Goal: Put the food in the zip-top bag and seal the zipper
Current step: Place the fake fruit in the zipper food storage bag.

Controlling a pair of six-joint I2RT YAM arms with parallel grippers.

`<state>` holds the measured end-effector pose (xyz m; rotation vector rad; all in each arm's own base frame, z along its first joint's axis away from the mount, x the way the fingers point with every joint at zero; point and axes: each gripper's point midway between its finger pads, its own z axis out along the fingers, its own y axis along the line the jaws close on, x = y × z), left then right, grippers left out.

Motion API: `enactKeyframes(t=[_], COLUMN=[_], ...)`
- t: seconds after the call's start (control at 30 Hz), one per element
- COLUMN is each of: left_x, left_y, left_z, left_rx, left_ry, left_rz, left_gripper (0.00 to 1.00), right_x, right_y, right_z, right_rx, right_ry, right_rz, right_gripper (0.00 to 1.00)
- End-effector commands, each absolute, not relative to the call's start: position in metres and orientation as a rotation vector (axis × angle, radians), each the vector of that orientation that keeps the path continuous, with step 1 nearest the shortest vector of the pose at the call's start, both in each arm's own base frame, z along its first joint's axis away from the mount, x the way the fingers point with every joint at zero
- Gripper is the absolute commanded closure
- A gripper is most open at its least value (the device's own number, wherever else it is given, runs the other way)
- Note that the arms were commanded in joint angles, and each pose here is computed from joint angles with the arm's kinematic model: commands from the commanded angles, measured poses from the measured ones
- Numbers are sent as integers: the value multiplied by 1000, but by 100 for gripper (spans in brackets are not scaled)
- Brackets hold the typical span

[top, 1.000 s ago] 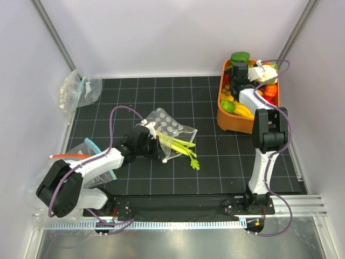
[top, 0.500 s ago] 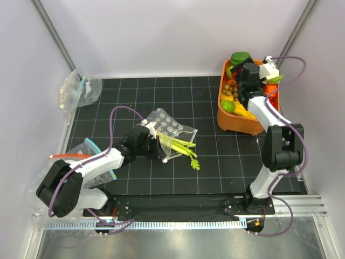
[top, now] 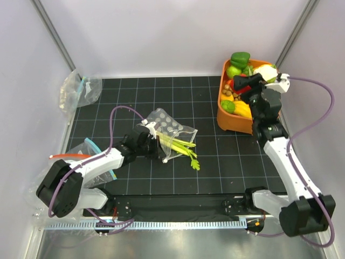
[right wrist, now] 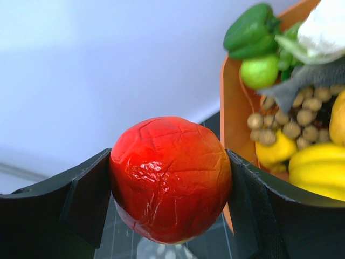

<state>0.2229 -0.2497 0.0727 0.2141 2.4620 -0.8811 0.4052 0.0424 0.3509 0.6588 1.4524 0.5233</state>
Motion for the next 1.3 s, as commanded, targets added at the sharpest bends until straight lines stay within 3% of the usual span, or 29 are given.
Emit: enactKeyframes(t=[0.0,0.3,0.37,0.67,0.93,1.27], left_x=[228,230,231,233,230,203], left_y=[-255,-252,-251,-244,-249,-292], left_z=[85,88,87,92,93,122], left_rx=[228,226,227,220,237,442], left_ry=[2411,2400,2402,2381,2381,2259], left_rz=[-918,-891,-881,-843,-879,-1129], left_gripper=[100,100,100,100,100,100], right_x=[372,314,300,280,277,298], right_y=[78,169,201,264,292,289], right_z=[327,217,215,146,126,141], right_rx=[568,214,102,-216,-283,-203], right_ry=[1594,1891,1906,2188,2156,1916], right_rz=[645,733,856,782,758,783], right_gripper=[45,45,47,46,48,49])
